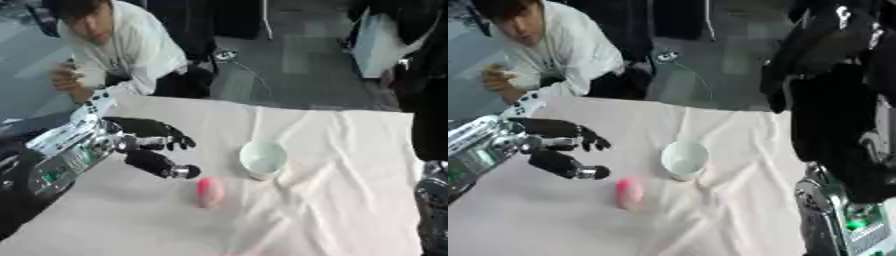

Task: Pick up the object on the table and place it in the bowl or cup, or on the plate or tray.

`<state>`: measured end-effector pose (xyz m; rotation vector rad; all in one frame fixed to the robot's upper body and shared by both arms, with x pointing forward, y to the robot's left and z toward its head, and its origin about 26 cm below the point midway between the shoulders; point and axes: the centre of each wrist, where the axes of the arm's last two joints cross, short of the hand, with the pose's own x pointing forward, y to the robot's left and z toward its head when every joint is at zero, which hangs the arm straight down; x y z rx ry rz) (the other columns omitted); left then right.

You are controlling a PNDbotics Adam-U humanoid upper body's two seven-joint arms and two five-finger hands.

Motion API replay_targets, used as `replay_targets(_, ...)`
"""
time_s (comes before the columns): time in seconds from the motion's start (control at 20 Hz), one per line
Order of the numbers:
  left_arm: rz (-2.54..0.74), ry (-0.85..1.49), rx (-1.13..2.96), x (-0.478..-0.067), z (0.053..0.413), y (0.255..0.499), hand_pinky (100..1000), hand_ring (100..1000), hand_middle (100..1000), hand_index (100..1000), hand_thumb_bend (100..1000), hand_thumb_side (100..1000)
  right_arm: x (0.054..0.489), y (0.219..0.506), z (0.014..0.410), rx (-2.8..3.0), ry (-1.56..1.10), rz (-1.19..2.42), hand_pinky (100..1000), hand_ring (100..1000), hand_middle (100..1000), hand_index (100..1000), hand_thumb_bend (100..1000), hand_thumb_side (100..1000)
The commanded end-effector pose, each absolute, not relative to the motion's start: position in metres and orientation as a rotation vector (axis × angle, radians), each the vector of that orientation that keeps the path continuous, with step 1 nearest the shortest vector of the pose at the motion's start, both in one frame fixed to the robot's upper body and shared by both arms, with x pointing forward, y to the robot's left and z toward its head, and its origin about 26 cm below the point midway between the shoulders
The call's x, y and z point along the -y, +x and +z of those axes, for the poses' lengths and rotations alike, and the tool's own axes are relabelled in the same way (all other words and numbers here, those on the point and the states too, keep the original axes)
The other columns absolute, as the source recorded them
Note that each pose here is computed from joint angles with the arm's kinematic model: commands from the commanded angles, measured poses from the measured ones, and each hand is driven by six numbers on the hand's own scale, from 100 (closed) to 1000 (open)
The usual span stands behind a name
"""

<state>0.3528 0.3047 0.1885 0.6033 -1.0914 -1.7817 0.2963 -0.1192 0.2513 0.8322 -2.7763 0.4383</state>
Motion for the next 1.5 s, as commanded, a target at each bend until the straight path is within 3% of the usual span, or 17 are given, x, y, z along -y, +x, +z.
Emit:
replay_targets(0.05,-1.774,0.6,1.118,-0.308,0.188,0.355,802,780,866,990,1000,1000,0.119,0.294,0.256,2.793,0.844,0.431,100,359,412,523,100,710)
replay_targets(0.45,-1.709,0.418,1.156,-0.304,0.165,0.35,798,766,870,995,982,1000,0.118,0.294,0.257,2.789,0.844,0.436,100,359,413,524,100,715)
replay_targets(0.95,-1.693,0.329,1.157,-0.297,0.162,0.342,799,764,871,997,957,1000,0.118,0.294,0.257,2.789,0.847,0.441,100,359,413,525,100,716)
replay_targets(1.5,-1.727,0.336,1.104,-0.296,0.15,0.357,793,767,868,996,945,1000,0.12,0.295,0.258,2.786,0.826,0.37,100,357,409,521,104,706)
